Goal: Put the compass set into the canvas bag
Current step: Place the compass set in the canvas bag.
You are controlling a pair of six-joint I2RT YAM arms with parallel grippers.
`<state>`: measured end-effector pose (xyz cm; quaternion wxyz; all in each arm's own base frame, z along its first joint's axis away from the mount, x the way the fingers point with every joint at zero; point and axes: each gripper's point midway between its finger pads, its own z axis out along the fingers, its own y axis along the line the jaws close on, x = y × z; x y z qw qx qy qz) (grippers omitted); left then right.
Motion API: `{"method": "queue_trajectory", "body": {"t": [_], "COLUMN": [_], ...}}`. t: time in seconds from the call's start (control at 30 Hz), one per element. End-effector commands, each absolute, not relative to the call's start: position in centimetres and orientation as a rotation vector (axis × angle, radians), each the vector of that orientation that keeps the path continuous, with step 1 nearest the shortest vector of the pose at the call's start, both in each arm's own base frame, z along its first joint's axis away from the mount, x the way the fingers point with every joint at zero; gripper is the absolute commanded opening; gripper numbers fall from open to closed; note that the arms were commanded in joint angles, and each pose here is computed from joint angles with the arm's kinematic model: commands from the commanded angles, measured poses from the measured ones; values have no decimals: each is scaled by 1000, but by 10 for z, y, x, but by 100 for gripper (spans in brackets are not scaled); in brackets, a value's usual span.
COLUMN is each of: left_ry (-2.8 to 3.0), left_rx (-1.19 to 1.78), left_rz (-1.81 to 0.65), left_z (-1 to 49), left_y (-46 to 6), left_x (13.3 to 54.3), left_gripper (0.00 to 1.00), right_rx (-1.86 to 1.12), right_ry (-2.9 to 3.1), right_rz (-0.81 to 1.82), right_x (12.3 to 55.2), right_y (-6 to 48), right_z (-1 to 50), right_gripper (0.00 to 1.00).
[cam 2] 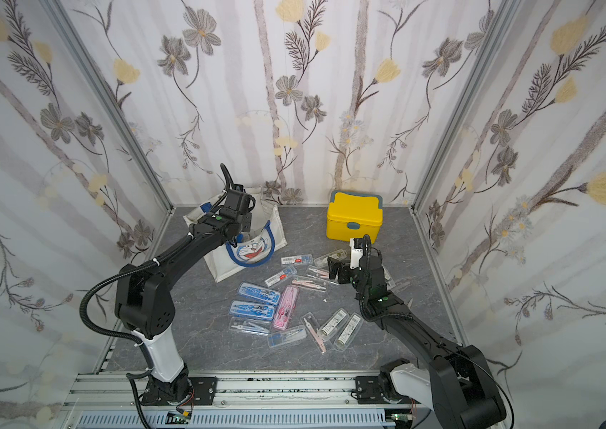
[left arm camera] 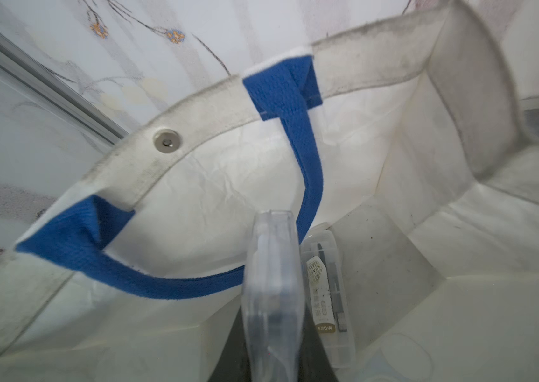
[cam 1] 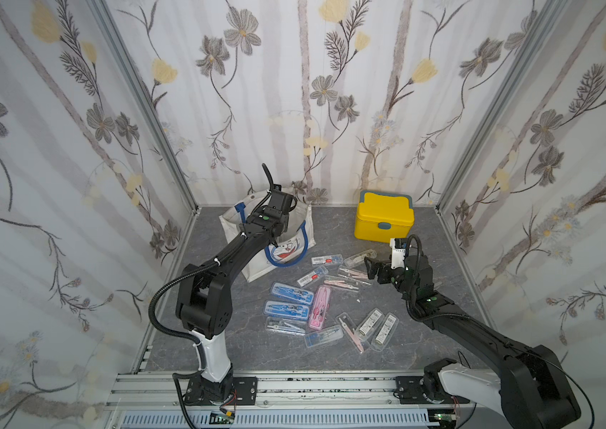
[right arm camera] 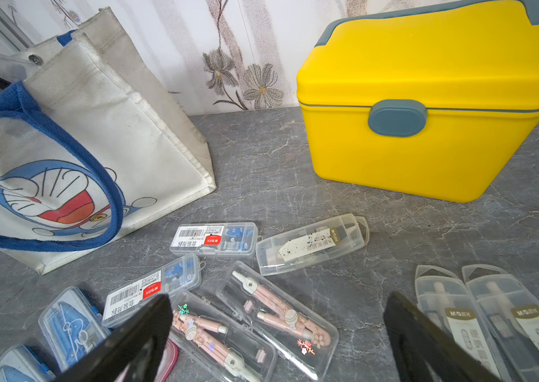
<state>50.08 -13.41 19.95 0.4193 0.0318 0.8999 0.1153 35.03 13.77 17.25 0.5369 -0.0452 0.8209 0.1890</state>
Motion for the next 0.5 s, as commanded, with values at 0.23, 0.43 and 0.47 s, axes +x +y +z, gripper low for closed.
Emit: {"method": "queue_trajectory", "body": {"t": [0.23, 0.43, 0.47], "left_ry": [2353, 2367, 2368], "left_rx": [99, 94, 93], "left_rz": [458, 443, 438], "left_z": [148, 145, 145], "left_y": [-119, -120, -120], "left_x": [510, 508, 508], "left_gripper": [13, 24, 26], "right_rx": [-86, -78, -77], "right_ry": [1931, 1937, 1937], "right_rz": [441, 430, 429], "right_x": [351, 352, 353], "right_y": [134, 133, 133], "right_z": [177, 176, 176], "right_gripper": [100, 99, 99]}}
